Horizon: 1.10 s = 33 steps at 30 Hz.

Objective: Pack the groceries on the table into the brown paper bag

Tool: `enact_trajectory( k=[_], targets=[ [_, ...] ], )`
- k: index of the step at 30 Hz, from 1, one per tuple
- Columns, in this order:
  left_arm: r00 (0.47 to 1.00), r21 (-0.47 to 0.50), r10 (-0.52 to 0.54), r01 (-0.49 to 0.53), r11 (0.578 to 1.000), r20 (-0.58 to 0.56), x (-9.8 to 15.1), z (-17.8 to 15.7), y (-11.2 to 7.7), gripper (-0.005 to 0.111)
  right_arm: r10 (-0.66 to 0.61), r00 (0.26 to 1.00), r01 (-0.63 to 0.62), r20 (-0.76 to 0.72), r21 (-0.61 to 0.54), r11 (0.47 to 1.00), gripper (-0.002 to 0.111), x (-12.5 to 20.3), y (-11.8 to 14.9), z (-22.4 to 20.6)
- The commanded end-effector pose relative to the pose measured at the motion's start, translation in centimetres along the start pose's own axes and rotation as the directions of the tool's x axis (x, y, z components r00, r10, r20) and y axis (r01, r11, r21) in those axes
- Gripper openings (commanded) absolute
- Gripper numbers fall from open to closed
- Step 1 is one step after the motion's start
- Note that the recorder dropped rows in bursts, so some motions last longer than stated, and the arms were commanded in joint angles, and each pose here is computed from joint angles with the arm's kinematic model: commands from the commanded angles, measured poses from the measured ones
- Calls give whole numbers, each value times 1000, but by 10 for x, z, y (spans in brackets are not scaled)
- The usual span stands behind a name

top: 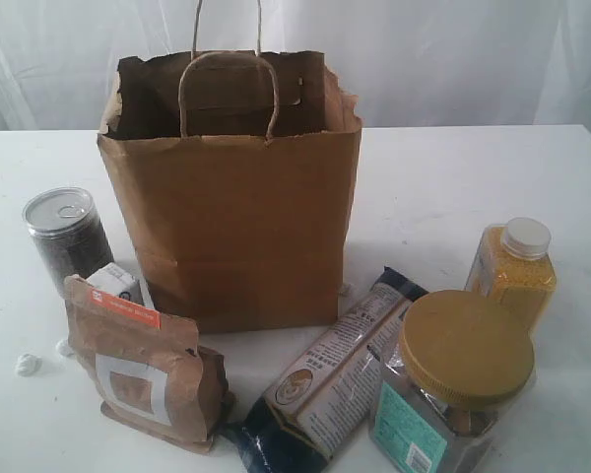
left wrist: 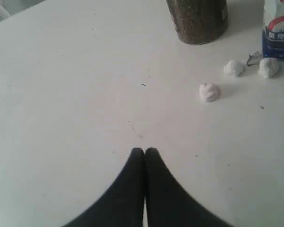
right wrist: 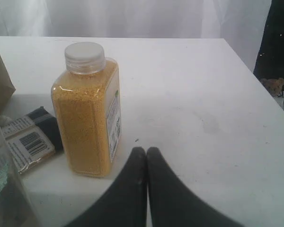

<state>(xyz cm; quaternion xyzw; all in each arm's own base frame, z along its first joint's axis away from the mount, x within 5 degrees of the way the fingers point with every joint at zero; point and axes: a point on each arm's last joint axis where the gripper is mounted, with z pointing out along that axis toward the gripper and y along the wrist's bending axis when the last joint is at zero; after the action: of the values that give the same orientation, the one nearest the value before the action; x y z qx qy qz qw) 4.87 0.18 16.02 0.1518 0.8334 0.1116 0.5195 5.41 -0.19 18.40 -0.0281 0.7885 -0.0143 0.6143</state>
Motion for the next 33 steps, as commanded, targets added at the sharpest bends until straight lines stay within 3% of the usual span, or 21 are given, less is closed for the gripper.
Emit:
enact_trajectory(
  k=[1, 3, 4, 6, 8, 9, 11, 14, 20, 23, 25, 27, 28, 29, 31, 33],
  targets=[
    [997, -35, 17, -15, 999, 76, -6, 0, 3, 0, -1, 1000, 1, 0, 8, 1000, 0, 1, 0, 0],
    [971, 1, -163, 166, 986, 173, -14, -1, 2, 0, -1, 1000, 1, 0, 8, 1000, 0, 1, 0, 0],
    [935, 37, -287, 286, 957, 210, -18, -2, 2, 0, -1, 1000, 1, 0, 8, 1000, 0, 1, 0, 0],
    [777, 143, -566, 550, 823, 275, -27, -4, 3, 0, -1, 1000, 1, 0, 8, 1000, 0, 1, 0, 0],
    [620, 217, -718, 689, 691, 316, -33, -7, 7, 0, -1, 1000, 1, 0, 8, 1000, 0, 1, 0, 0],
    [558, 241, -758, 727, 643, 338, -35, -8, 10, 0, -1, 1000, 1, 0, 8, 1000, 0, 1, 0, 0],
    [489, 266, -787, 757, 597, 376, -38, -10, 13, 0, -1, 1000, 1, 0, 8, 1000, 0, 1, 0, 0],
    [464, 270, -780, 757, 595, 419, -41, -12, 17, 0, -1, 1000, 1, 0, 8, 1000, 0, 1, 0, 0],
    [476, 267, -781, 755, 598, 405, -40, -11, 16, 0, -1, 1000, 1, 0, 8, 1000, 0, 1, 0, 0],
    [421, 280, -772, 760, 587, 476, -44, -15, 22, 0, -1, 1000, 1, 0, 8, 1000, 0, 1, 0, 0],
    [369, 244, -665, 726, 642, 649, -52, -25, 34, 0, -1, 1000, 1, 0, 8, 1000, 0, 1, 0, 0],
    [358, 146, -513, 693, 706, 780, -56, -35, 44, 0, -1, 1000, 1, 0, 8, 1000, 0, 1, 0, 0],
    [353, 91, -446, 692, 716, 822, -56, -39, 48, 0, -1, 1000, 1, 0, 8, 1000, 0, 1, 0, 0],
    [325, 74, -424, 715, 696, 846, -55, -42, 52, 0, -1, 1000, 1, 0, 8, 1000, 0, 1, 0, 0],
    [239, 118, -469, 782, 612, 850, -59, -47, 61, 0, -1, 1000, 1, 0, 8, 1000, 0, 1, 0, 0],
    [188, 148, -478, 800, 581, 858, -75, -56, 70, 0, -1, 1000, 1, 0, 8, 1000, 0, 1, 0, 0]
  ],
)
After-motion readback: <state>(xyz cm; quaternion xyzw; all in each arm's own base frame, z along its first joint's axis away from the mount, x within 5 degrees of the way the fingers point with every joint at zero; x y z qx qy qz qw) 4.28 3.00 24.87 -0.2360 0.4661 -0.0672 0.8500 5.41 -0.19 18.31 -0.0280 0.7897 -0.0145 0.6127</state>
